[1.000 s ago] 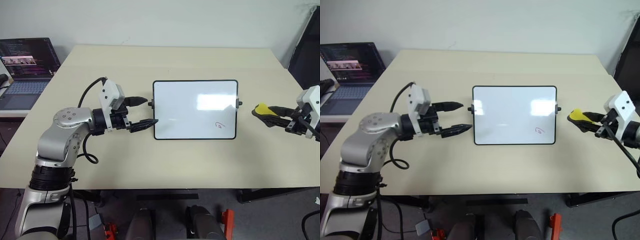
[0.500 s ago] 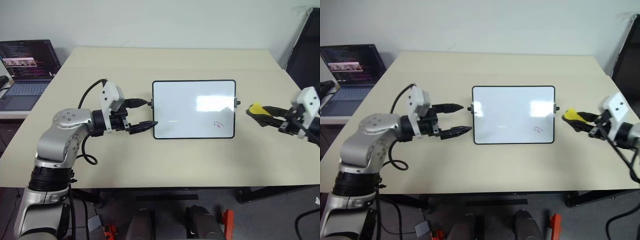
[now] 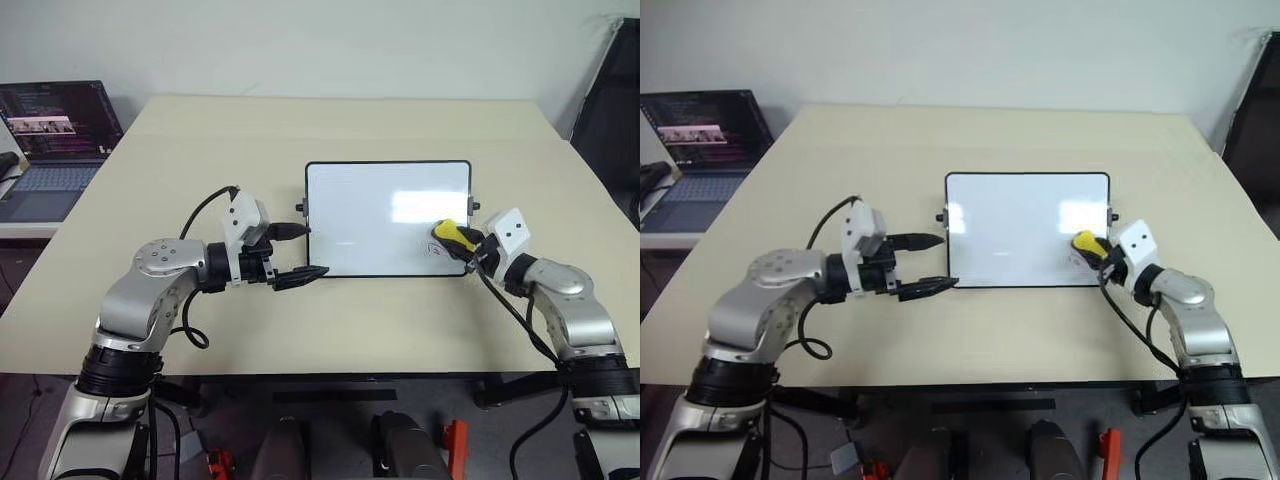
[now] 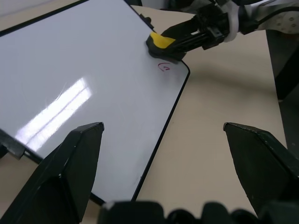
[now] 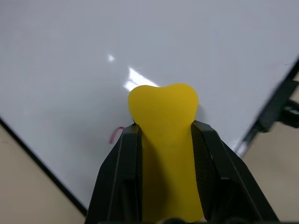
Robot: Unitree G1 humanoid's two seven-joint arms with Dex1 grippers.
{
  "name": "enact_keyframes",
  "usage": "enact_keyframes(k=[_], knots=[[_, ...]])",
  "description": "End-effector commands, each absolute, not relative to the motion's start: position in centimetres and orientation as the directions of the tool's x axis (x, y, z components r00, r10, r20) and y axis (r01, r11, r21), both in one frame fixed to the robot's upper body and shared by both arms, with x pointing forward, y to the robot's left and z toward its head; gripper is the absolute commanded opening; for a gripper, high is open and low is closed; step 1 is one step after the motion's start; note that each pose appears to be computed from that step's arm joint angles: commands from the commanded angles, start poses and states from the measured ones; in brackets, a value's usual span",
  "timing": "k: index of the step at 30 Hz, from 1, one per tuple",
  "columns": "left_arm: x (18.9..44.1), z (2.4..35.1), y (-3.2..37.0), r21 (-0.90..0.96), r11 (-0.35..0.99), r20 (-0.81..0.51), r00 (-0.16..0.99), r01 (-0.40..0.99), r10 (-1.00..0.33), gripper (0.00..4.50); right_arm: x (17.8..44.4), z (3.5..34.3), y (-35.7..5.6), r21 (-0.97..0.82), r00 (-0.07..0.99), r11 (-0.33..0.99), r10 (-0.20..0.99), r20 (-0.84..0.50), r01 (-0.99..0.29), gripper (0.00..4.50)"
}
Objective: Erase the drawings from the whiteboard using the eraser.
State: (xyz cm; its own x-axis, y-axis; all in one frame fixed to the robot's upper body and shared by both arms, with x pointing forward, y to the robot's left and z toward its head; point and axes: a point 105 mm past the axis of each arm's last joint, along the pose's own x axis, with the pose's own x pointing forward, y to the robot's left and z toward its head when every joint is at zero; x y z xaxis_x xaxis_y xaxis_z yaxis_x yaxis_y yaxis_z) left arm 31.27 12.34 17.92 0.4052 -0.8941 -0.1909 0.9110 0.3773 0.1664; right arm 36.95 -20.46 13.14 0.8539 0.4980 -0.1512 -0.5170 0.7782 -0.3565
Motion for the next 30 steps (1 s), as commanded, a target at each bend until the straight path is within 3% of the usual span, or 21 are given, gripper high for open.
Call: enact_keyframes(k=[1, 7, 14, 18, 25, 30], knots=[[31.0, 19.0, 12.2, 0.204, 0.369, -0.168, 0.404, 0.907, -0.899, 4.5, 37.1, 10.8, -21.4, -0.386, 0.866, 0.776, 0.452, -0.212, -0.499, 1.09], [31.1, 19.1, 12.2, 0.206, 0.374, -0.163, 0.409, 0.904, -0.898, 4.5, 35.8, 7.0, -17.7, -0.392, 0.787, 0.683, 0.541, -0.297, -0.617, 1.09], [31.3, 19.3, 12.3, 0.214, 0.375, -0.16, 0.412, 0.902, -0.897, 4.5, 33.8, 5.0, -14.6, -0.373, 0.676, 0.565, 0.632, -0.379, -0.736, 1.09], [31.4, 19.4, 12.3, 0.218, 0.376, -0.159, 0.413, 0.901, -0.897, 4.5, 35.2, 6.2, -15.5, -0.41, 0.745, 0.622, 0.581, -0.328, -0.667, 1.09], [31.6, 19.3, 12.1, 0.217, 0.373, -0.156, 0.409, 0.902, -0.899, 4.5, 39.4, 9.4, -20.5, -0.573, 0.934, 0.739, 0.306, -0.185, -0.355, 1.09], [31.6, 19.4, 12.0, 0.218, 0.373, -0.152, 0.409, 0.902, -0.9, 4.5, 39.3, 8.6, -20.7, -0.582, 0.932, 0.728, 0.3, -0.203, -0.362, 1.08]])
